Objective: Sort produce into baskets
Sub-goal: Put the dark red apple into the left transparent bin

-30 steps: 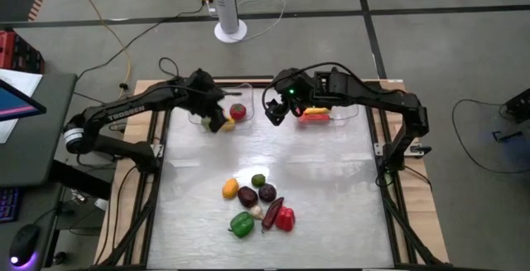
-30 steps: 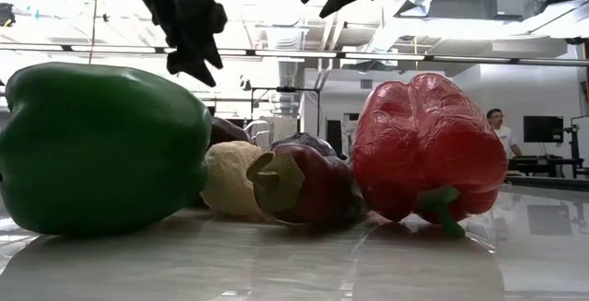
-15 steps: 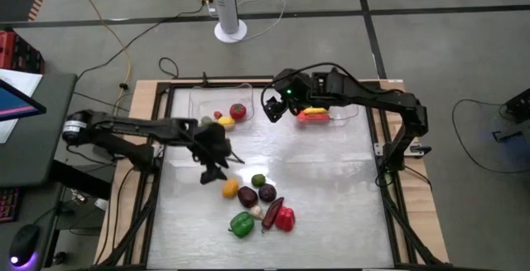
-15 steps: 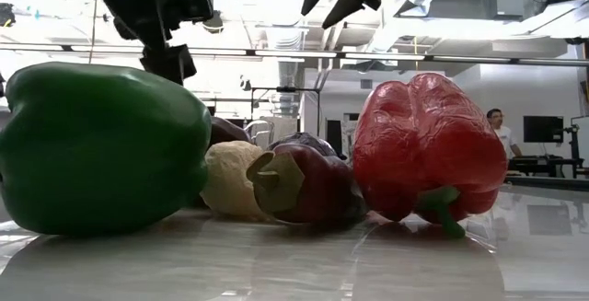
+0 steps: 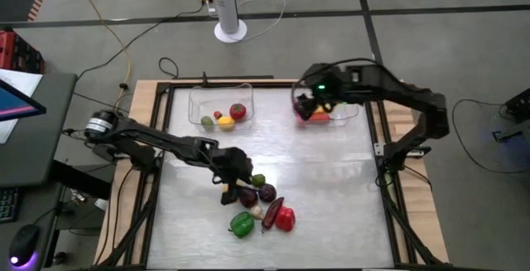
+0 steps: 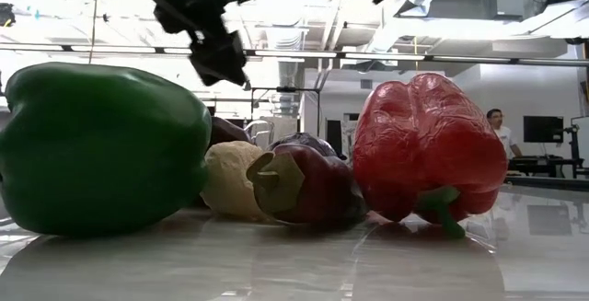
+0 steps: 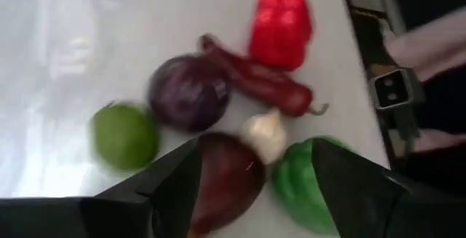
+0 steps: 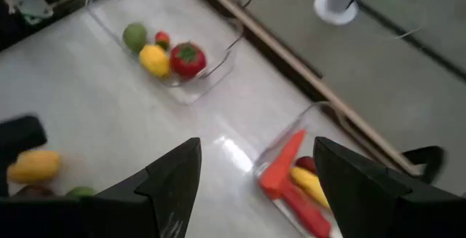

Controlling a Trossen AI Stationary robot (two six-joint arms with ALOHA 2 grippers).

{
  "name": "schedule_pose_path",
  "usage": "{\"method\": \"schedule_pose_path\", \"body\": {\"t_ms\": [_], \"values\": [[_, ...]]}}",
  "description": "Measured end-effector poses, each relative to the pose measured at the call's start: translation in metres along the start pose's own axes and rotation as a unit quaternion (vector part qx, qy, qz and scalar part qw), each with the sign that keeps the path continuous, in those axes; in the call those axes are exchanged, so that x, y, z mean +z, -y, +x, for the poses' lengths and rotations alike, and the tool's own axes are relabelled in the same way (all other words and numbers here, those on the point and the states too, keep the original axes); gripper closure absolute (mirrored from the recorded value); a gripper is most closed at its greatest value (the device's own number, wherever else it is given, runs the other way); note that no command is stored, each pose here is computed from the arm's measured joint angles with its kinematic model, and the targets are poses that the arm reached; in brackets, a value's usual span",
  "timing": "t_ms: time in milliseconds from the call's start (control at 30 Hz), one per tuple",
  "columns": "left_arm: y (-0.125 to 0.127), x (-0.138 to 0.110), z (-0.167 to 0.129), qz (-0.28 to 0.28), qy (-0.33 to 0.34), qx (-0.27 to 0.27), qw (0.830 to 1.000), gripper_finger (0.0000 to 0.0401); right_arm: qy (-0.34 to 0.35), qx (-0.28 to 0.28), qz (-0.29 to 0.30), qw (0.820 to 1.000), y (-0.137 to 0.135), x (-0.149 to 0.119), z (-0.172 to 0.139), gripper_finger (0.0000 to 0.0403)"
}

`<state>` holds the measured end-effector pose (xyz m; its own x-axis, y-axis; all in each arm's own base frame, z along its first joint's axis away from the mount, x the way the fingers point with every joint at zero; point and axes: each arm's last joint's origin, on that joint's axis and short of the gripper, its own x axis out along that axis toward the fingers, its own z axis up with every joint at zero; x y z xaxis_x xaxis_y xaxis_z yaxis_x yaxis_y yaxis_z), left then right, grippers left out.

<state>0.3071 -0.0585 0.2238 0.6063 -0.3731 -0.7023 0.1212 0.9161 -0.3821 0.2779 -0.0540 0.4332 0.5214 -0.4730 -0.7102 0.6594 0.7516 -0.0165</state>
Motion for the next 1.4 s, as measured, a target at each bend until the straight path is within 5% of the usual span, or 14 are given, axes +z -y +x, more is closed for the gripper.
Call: {"method": "schedule_pose_path", "body": {"t_ms": [400, 667, 933, 1400], "values": [[0.004, 0.017, 0.038, 0.112, -0.028, -0.019, 0.993, 0.0053, 0.036, -0.04, 0.003, 0.999, 0.024, -0.019, -0.055, 0.0111], [-0.005, 0.006, 0.05, 0.146, -0.082, -0.046, 0.985, 0.0065, 0.032, -0.054, -0.002, 0.998, 0.015, -0.027, -0.06, 0.0111], [-0.008, 0.004, 0.053, 0.208, -0.087, -0.009, 0.974, 0.0089, 0.035, -0.053, 0.003, 0.998, 0.011, -0.028, -0.059, 0.0111], [-0.013, -0.017, 0.083, 0.201, -0.155, 0.001, 0.967, 0.0091, 0.036, -0.048, 0.0, 0.998, 0.007, -0.03, -0.061, 0.0111]]}}
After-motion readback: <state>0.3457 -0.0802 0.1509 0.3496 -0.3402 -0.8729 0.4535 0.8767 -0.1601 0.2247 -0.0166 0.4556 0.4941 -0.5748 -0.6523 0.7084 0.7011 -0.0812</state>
